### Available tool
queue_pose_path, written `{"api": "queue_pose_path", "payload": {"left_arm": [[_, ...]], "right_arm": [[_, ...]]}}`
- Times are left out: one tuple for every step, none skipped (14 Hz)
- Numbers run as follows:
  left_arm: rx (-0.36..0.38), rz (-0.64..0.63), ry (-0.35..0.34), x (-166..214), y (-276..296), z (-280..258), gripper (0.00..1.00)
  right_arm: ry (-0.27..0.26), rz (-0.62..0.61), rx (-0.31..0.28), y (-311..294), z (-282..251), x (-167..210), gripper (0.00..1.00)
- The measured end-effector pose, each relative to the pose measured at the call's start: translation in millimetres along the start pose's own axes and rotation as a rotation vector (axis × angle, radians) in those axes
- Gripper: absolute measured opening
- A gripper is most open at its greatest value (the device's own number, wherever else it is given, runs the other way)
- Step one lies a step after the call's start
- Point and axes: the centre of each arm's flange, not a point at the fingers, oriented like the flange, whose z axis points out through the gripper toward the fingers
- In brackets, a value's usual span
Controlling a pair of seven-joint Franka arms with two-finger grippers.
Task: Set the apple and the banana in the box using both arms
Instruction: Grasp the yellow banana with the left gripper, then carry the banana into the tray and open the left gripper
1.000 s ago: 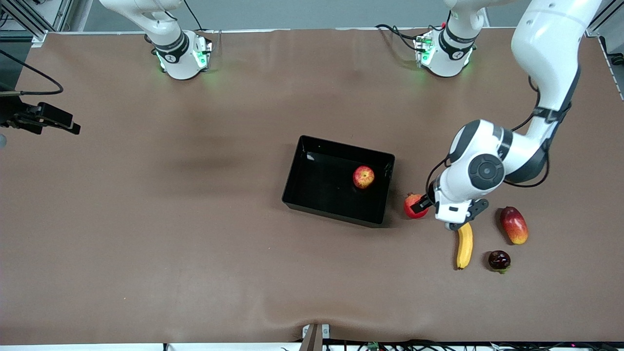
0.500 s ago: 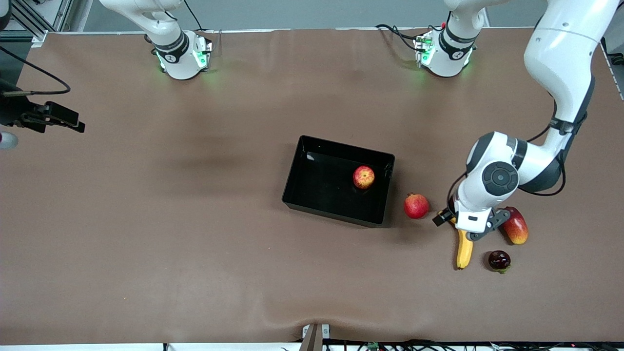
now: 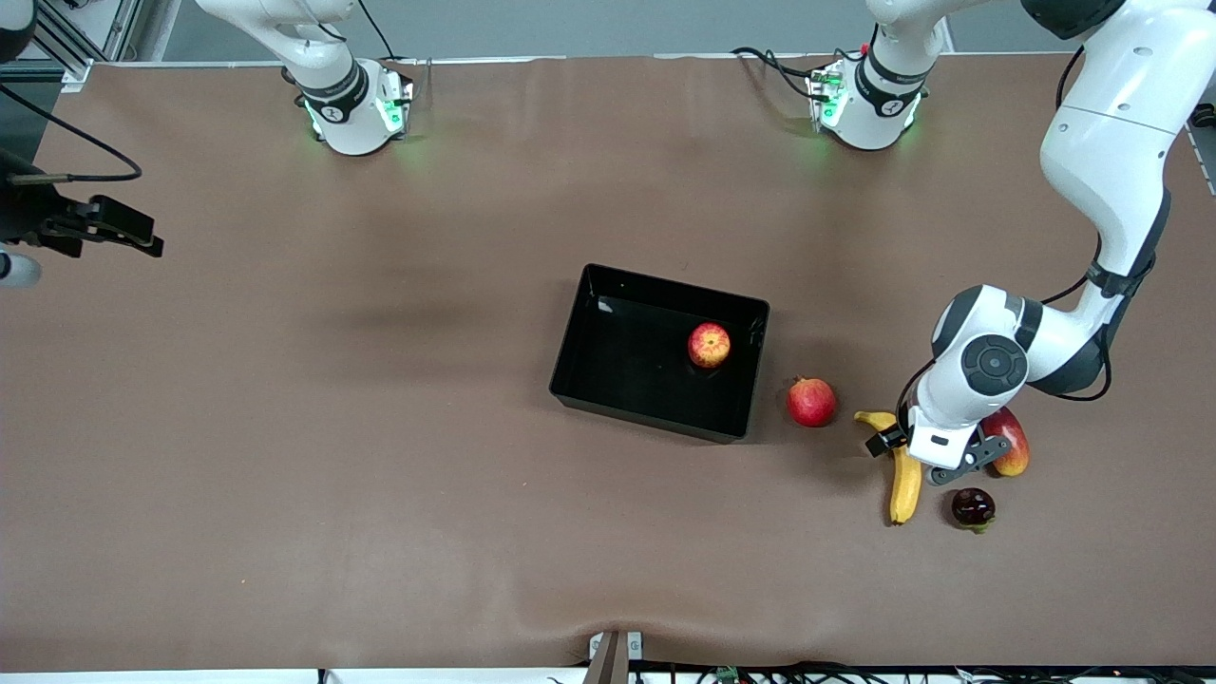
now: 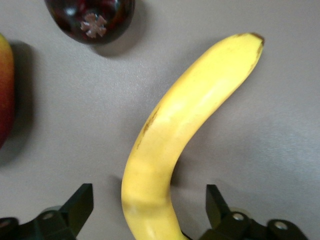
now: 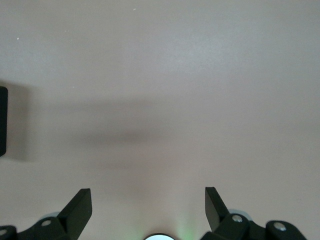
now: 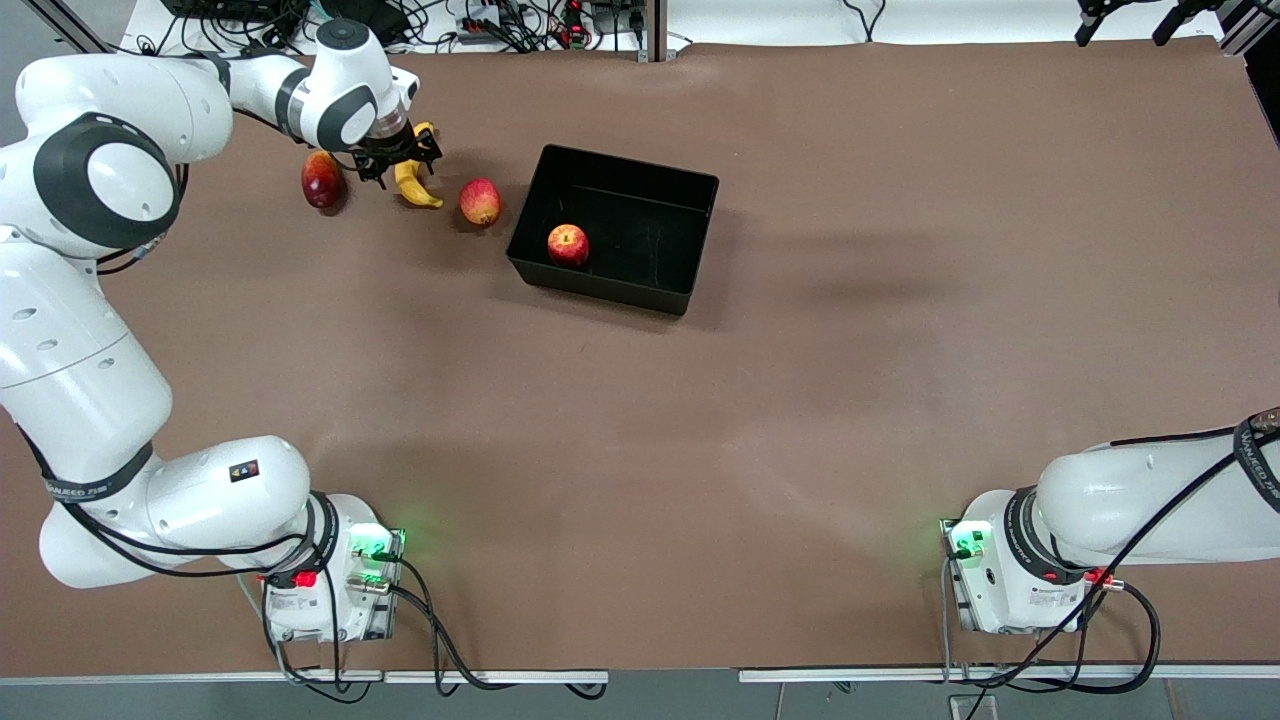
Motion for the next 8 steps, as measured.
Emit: {"api": "queue_pose_path", "payload": {"left_arm": [[0.007, 0.016, 0.003, -1.5, 0.6, 4.3, 0.82], [0.015, 0.031, 0.011, -2.2, 0.7, 6.8, 0.72], [0.018, 0.038, 0.017, -1.8, 0.8, 6.6, 0.6], [0.018, 0.045, 0.024, -0.3, 1.3, 3.9, 0.51], [0.018, 0.055, 0.032, 1.6, 2.0, -1.5, 0.42], [0.025, 0.067, 0.04, 2.9, 3.2, -11.6, 0.41], [0.04, 0.077, 0.044, 1.7, 7.5, -26.8, 0.41], [0.057, 0.093, 0.048, -3.2, 16.8, -48.0, 0.41]], "right_arm": [[0.004, 0.007, 0.001, 4.1, -2.2, -1.5, 1.0], [0.006, 0.014, 0.001, 7.6, -3.2, -2.3, 1.0], [0.006, 0.018, 0.002, 9.9, -3.2, -2.5, 1.0], [0.005, 0.018, 0.002, 10.1, -3.1, -2.6, 1.0], [0.005, 0.017, 0.001, 9.1, -3.2, -2.6, 1.0], [0.005, 0.014, 0.001, 7.8, -3.3, -2.6, 1.0], [0.006, 0.012, 0.001, 6.7, -3.5, -2.8, 1.0], [0.006, 0.011, 0.001, 5.9, -3.9, -3.1, 1.0]]}}
